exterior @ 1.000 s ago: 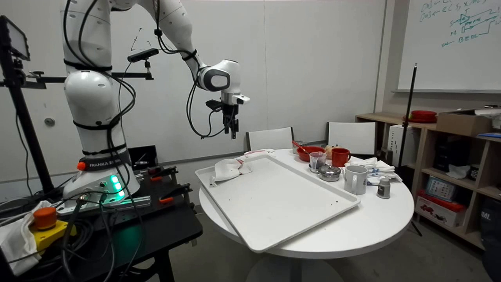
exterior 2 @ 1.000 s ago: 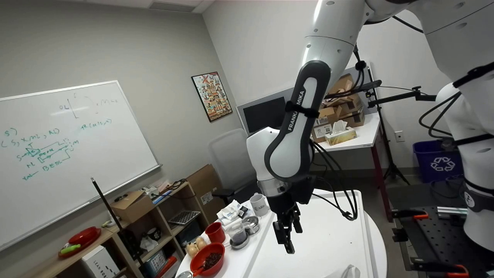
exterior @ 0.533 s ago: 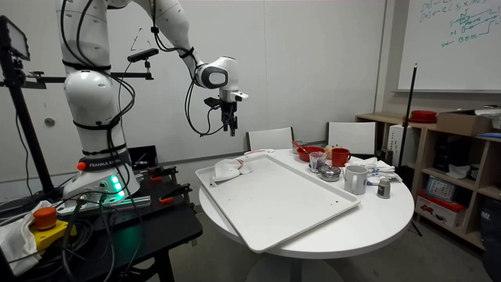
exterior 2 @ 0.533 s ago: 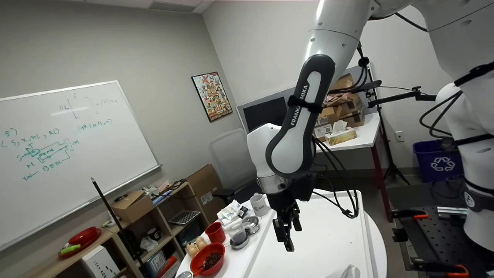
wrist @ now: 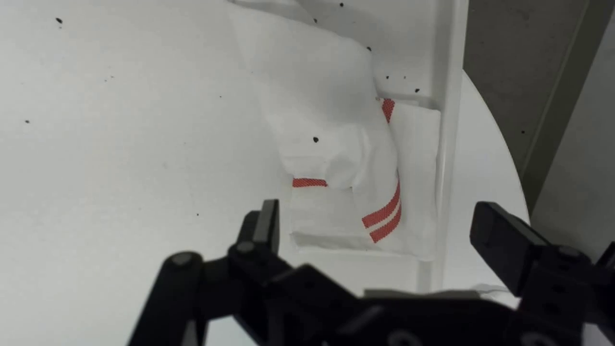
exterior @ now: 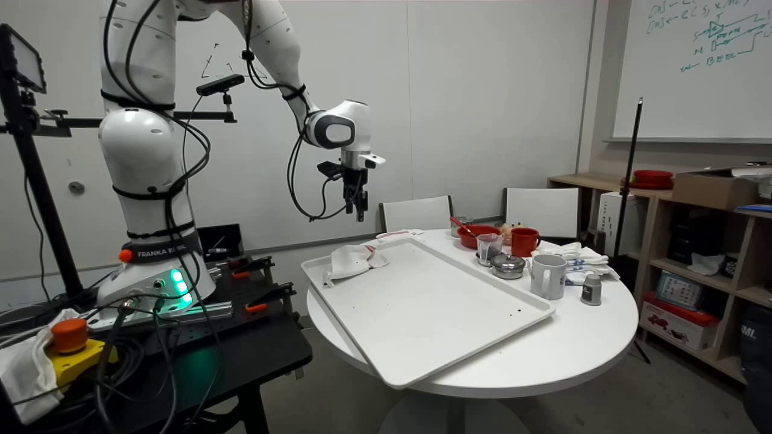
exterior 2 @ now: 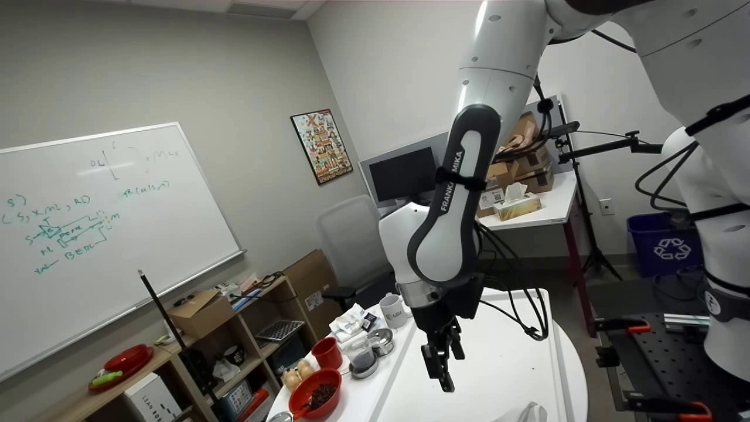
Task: Use the white towel to wipe the tray
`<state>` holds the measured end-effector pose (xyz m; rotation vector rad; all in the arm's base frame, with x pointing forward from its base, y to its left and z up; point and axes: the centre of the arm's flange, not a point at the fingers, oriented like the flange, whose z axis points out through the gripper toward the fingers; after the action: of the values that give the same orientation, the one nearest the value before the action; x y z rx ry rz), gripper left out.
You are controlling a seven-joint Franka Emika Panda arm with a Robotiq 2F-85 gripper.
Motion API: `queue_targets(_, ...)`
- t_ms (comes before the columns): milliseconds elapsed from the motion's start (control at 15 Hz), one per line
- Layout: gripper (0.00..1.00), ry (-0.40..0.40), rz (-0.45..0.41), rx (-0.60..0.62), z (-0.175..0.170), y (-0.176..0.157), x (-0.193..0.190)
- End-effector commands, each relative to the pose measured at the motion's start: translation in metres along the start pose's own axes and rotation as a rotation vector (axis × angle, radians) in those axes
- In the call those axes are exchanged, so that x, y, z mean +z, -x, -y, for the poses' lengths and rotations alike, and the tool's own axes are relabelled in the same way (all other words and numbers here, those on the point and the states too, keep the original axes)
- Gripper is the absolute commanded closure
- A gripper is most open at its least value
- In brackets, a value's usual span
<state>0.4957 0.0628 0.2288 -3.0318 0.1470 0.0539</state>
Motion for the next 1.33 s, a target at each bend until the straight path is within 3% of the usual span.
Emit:
queue_targets(0, 0.0, 0.044, 0.003, -0.03, -0.01, -0.009, 0.048)
queue_targets(467, 0.0, 0.101, 0.051, -0.121, -0.011, 0.009, 0.106)
queue_targets(1000, 0.0, 0.14, 0.009, -0.316, 0.038, 0.036, 0.11)
queue_targets(1267, 0.0, 0.151, 0.017, -0.345, 0.043, 0.03, 0.118)
